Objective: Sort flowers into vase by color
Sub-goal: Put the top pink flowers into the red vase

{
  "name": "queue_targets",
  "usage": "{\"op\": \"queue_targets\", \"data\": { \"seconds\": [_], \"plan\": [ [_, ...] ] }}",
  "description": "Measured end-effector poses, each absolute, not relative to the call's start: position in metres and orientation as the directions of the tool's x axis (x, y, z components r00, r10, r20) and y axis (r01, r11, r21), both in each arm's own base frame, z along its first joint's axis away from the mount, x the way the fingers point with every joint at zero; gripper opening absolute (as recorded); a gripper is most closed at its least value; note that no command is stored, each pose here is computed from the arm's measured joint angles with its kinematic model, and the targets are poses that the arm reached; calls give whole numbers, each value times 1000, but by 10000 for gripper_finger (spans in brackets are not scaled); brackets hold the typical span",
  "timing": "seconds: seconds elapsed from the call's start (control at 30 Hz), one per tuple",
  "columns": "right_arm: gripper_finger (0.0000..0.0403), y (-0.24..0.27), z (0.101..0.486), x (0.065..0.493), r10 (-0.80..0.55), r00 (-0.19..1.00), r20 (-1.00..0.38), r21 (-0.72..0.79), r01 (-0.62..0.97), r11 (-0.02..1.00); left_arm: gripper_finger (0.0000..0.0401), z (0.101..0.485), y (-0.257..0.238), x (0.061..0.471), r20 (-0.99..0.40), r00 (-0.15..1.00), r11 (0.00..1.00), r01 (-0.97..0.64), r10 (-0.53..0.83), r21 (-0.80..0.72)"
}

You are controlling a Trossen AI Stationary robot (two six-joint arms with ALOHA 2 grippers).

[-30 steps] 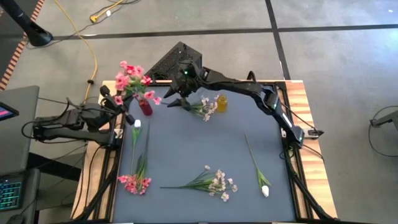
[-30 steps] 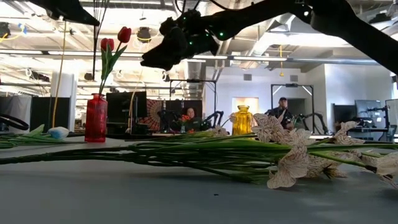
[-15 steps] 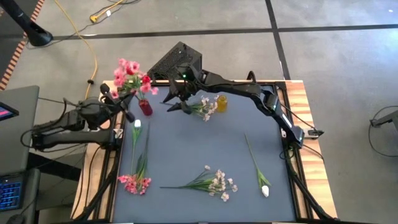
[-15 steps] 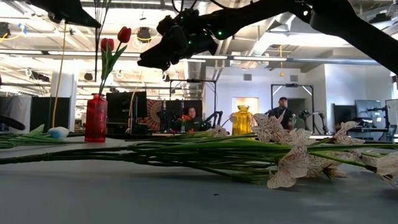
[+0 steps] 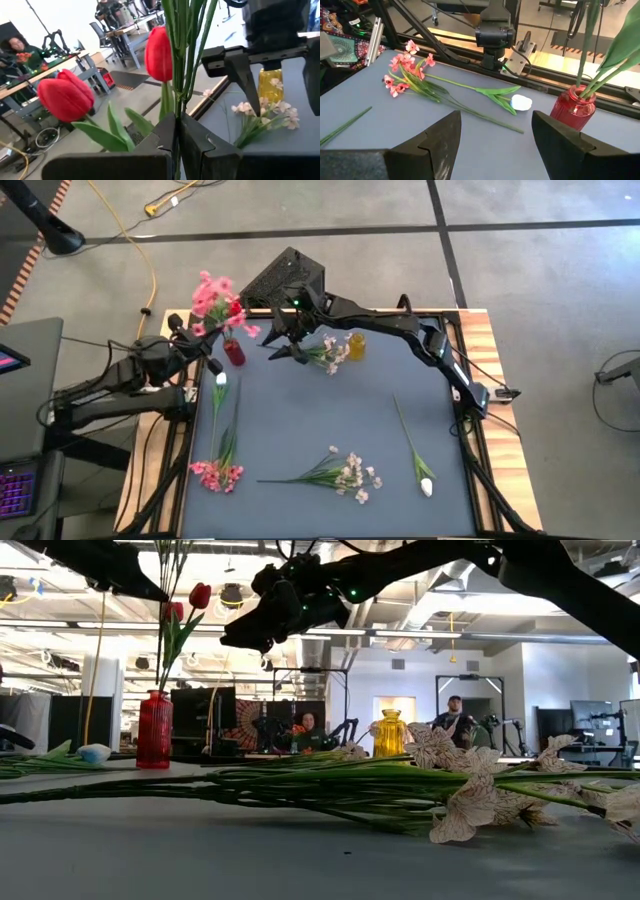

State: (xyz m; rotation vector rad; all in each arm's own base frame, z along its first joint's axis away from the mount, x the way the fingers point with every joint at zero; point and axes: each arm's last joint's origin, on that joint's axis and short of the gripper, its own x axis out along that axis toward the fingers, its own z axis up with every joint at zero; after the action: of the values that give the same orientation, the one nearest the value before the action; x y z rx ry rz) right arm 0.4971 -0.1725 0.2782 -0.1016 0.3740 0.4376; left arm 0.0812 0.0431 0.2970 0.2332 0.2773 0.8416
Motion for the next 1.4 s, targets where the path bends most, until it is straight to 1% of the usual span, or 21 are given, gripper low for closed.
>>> {"op": "queue_targets", "data": {
  "seconds": [0.23, 0.4, 0.6, 0.87, 1.03, 1.4],
  "plan": [
    [269, -173, 278, 497, 395, 839, -375, -17, -432, 902, 0, 296, 46, 81, -153, 628, 640, -699, 763, 319],
    [269, -172, 278, 497, 395, 838, -377, -15, -432, 902, 0, 282, 51, 84, -172, 616, 635, -702, 769, 322],
    [269, -172, 275, 496, 400, 825, -399, 4, -435, 900, 0, 274, 54, 85, -184, 612, 639, -721, 769, 269],
    [269, -173, 272, 493, 402, 814, -420, 14, -437, 900, 0, 258, 60, 86, -235, 551, 593, -783, 801, 189],
    [269, -176, 272, 492, 398, 814, -423, 18, -431, 902, 0, 247, 63, 85, -272, 508, 561, -809, 817, 175],
    [269, -176, 272, 492, 398, 813, -425, 18, -432, 902, 0, 238, 65, 83, -354, 459, 528, -840, 815, 125]
  ]
}}
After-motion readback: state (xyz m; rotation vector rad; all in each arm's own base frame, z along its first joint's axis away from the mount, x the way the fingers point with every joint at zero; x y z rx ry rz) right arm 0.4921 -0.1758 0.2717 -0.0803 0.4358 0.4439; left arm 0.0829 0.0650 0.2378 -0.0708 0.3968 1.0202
